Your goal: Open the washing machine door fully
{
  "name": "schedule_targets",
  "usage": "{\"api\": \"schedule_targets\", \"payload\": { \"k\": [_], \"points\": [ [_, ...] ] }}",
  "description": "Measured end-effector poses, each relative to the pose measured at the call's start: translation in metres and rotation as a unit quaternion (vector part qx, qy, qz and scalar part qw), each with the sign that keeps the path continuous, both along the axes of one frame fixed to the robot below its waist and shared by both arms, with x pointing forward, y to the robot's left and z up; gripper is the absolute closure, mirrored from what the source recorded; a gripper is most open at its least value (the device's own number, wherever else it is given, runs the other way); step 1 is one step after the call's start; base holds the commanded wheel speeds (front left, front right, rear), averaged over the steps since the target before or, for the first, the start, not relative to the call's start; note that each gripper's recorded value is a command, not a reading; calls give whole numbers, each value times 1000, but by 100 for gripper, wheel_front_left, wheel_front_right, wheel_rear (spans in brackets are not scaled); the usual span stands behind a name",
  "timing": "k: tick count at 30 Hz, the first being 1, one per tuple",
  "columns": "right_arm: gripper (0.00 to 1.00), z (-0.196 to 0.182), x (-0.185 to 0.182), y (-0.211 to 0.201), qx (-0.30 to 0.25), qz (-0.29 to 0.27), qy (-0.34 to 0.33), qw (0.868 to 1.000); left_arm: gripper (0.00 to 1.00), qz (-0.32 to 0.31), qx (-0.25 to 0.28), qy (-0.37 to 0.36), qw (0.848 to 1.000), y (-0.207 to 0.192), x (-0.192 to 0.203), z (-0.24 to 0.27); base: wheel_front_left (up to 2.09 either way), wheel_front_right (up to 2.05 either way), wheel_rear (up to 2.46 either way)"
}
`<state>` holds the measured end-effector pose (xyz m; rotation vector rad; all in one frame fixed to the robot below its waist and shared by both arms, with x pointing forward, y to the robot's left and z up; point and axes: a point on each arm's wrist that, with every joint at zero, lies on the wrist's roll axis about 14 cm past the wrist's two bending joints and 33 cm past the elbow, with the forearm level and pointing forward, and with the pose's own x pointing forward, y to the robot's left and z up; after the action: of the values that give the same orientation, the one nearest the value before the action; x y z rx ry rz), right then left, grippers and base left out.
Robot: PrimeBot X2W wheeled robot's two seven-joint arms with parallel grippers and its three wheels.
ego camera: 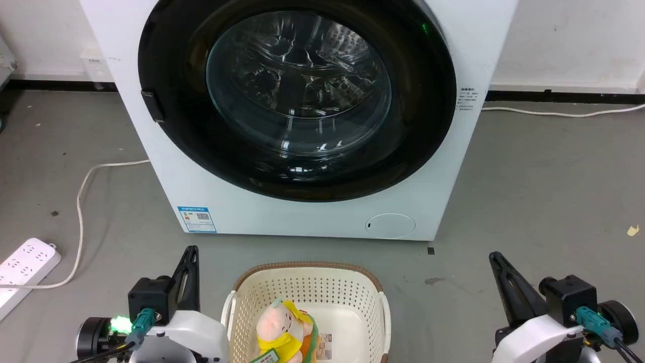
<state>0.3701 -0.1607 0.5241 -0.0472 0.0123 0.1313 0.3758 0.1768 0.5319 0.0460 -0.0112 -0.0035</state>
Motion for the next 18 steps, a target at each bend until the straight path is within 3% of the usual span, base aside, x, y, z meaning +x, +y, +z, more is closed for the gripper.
{"api": "schedule_targets", "payload": {
  "k": [18],
  "points": [
    [100, 0, 0, 0, 0, 0, 0, 1000, 100, 0, 0, 0, 1000, 0, 0, 0, 0, 0, 0]
  ]
}}
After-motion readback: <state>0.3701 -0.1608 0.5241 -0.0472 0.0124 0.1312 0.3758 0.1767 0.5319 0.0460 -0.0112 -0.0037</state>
